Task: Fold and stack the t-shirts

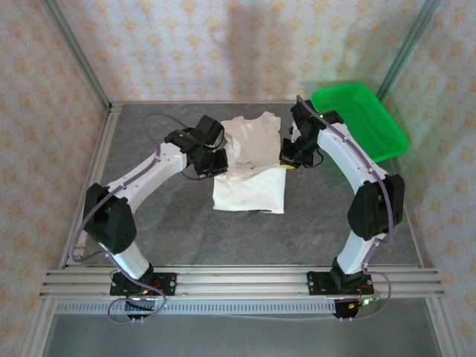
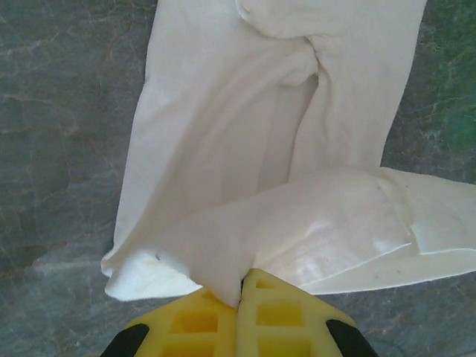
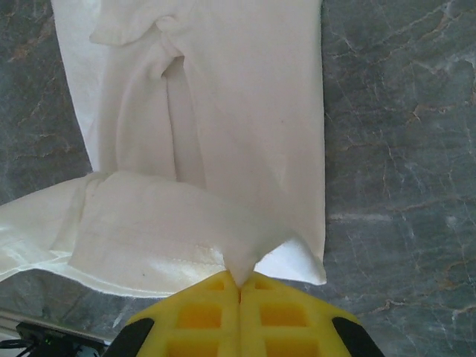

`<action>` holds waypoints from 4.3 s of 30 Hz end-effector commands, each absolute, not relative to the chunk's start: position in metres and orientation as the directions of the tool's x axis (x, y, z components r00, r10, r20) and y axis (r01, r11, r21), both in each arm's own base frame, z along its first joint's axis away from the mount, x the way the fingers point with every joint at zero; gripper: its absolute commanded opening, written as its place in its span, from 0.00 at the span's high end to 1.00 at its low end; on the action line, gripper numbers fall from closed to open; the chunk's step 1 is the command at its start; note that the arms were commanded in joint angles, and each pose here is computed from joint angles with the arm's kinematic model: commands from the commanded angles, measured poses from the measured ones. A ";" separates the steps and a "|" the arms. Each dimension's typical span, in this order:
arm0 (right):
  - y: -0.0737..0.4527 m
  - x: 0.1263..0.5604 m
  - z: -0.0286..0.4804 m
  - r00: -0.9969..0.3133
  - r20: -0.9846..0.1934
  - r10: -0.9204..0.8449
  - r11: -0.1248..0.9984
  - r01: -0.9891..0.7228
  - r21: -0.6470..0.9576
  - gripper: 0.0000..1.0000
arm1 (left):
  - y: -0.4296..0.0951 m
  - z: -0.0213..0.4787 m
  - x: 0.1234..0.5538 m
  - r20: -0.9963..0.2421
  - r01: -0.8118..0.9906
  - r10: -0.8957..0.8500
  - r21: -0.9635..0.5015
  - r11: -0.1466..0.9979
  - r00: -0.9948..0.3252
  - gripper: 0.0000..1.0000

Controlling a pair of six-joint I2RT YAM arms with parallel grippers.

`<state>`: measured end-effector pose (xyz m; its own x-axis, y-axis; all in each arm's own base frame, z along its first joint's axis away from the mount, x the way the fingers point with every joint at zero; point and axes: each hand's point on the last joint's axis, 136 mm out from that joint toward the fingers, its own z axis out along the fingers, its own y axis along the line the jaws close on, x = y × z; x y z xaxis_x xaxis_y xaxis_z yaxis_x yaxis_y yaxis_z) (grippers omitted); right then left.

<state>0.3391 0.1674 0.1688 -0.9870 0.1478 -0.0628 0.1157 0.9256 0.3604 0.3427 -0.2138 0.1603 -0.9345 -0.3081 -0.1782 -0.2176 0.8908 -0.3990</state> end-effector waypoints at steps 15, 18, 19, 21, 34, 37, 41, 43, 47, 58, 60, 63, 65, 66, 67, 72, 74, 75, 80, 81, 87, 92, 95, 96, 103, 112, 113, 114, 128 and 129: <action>0.161 0.385 0.131 -0.984 -0.042 0.175 0.933 0.152 0.325 1.00 | -0.202 0.127 0.396 -0.163 -0.183 -0.256 -0.365 0.913 -0.953 1.00; 0.160 0.391 0.122 -0.983 -0.031 0.180 0.935 0.161 0.316 1.00 | -0.202 0.115 0.406 -0.147 -0.187 -0.254 -0.361 0.914 -0.956 1.00; 0.161 0.394 0.118 -0.983 -0.027 0.180 0.936 0.163 0.313 1.00 | -0.204 0.113 0.408 -0.144 -0.184 -0.251 -0.365 0.913 -0.957 1.00; 0.161 0.398 0.113 -0.983 -0.022 0.182 0.937 0.166 0.307 1.00 | -0.205 0.110 0.414 -0.141 -0.181 -0.246 -0.365 0.913 -0.959 1.00; 0.158 0.419 0.082 -0.979 0.012 0.201 0.940 0.197 0.280 1.00 | -0.200 0.090 0.437 -0.126 -0.201 -0.262 -0.364 0.910 -0.957 1.00; 0.157 0.428 0.077 -0.974 0.017 0.226 0.932 0.222 0.287 1.00 | -0.204 0.084 0.443 -0.113 -0.196 -0.254 -0.372 0.907 -0.960 1.00; 0.159 0.442 0.073 -0.968 0.026 0.248 0.918 0.244 0.312 0.89 | -0.206 0.083 0.454 -0.113 -0.206 -0.267 -0.383 0.900 -0.957 0.96; 0.160 0.451 0.077 -0.966 0.009 0.258 0.915 0.247 0.320 0.75 | -0.205 0.088 0.459 -0.120 -0.220 -0.288 -0.397 0.891 -0.950 0.86; 0.155 0.471 0.091 -0.951 -0.027 0.309 0.887 0.279 0.367 0.64 | -0.195 0.111 0.472 -0.159 -0.252 -0.345 -0.421 0.871 -0.925 0.50; 0.135 0.448 0.142 -0.930 -0.154 0.335 0.859 0.234 0.456 0.52 | -0.161 0.179 0.453 -0.266 -0.249 -0.395 -0.452 0.857 -0.879 0.28; 0.139 0.432 0.145 -0.931 -0.152 0.331 0.843 0.219 0.492 0.46 | -0.161 0.181 0.437 -0.257 -0.242 -0.394 -0.469 0.849 -0.882 0.28; 0.142 0.403 0.143 -0.933 -0.137 0.334 0.815 0.212 0.540 0.39 | -0.163 0.171 0.410 -0.213 -0.248 -0.398 -0.505 0.827 -0.892 0.27; 0.146 0.380 0.137 -0.937 -0.097 0.336 0.786 0.222 0.577 0.37 | -0.165 0.163 0.390 -0.180 -0.255 -0.401 -0.531 0.809 -0.898 0.27; 0.148 0.368 0.132 -0.939 -0.074 0.335 0.774 0.229 0.590 0.37 | -0.166 0.157 0.379 -0.162 -0.261 -0.401 -0.536 0.803 -0.901 0.27; 0.149 0.356 0.129 -0.940 -0.056 0.337 0.764 0.239 0.600 0.36 | -0.167 0.151 0.368 -0.144 -0.267 -0.400 -0.540 0.798 -0.905 0.27; 0.153 0.303 0.108 -0.926 0.042 0.376 0.686 0.308 0.659 0.35 | -0.182 0.124 0.320 -0.060 -0.293 -0.395 -0.570 0.767 -0.917 0.28; 0.153 0.288 0.101 -0.917 0.058 0.393 0.666 0.328 0.670 0.34 | -0.188 0.112 0.306 -0.034 -0.304 -0.391 -0.567 0.765 -0.920 0.28; 0.153 0.282 0.096 -0.913 0.070 0.403 0.657 0.341 0.672 0.34 | -0.190 0.105 0.300 -0.019 -0.316 -0.396 -0.569 0.759 -0.918 0.28; 0.162 0.268 0.080 -0.899 0.127 0.419 0.609 0.382 0.695 0.34 | -0.196 0.086 0.293 0.001 -0.346 -0.418 -0.563 0.750 -0.908 0.29; 0.164 0.268 0.078 -0.898 0.130 0.420 0.607 0.385 0.696 0.34 | -0.198 0.084 0.294 0.003 -0.347 -0.420 -0.566 0.748 -0.908 0.29; 0.175 0.260 0.063 -0.901 0.169 0.399 0.621 0.401 0.674 0.36 | -0.204 0.069 0.297 0.027 -0.375 -0.437 -0.564 0.736 -0.899 0.30; 0.180 0.254 0.052 -0.897 0.190 0.398 0.635 0.420 0.648 0.38 | -0.203 0.058 0.291 0.045 -0.396 -0.444 -0.539 0.743 -0.895 0.32; 0.180 0.253 0.051 -0.897 0.189 0.400 0.638 0.420 0.646 0.38 | -0.202 0.053 0.288 0.052 -0.405 -0.450 -0.537 0.740 -0.892 0.32; 0.180 0.253 0.050 -0.896 0.189 0.401 0.639 0.421 0.644 0.38 | -0.203 0.052 0.287 0.057 -0.408 -0.450 -0.536 0.739 -0.891 0.32; 0.178 0.253 0.044 -0.892 0.195 0.408 0.647 0.433 0.628 0.38 | -0.202 0.038 0.278 0.091 -0.427 -0.444 -0.495 0.756 -0.891 0.34; 0.180 0.258 0.041 -0.885 0.197 0.422 0.640 0.445 0.626 0.39 | -0.212 0.028 0.290 0.092 -0.451 -0.478 -0.521 0.725 -0.874 0.39; 0.181 0.260 0.041 -0.884 0.201 0.423 0.636 0.447 0.629 0.40 | -0.213 0.027 0.292 0.090 -0.452 -0.479 -0.520 0.725 -0.873 0.40; 0.182 0.260 0.040 -0.884 0.205 0.421 0.635 0.448 0.630 0.40 | -0.213 0.026 0.294 0.087 -0.454 -0.483 -0.519 0.724 -0.871 0.41; 0.183 0.282 0.030 -0.877 0.192 0.440 0.666 0.462 0.586 0.65 | -0.232 0.025 0.328 0.040 -0.433 -0.487 -0.526 0.732 -0.872 0.54; 0.183 0.284 0.029 -0.877 0.192 0.440 0.668 0.463 0.583 0.68 | -0.232 0.024 0.330 0.039 -0.433 -0.487 -0.522 0.735 -0.873 0.56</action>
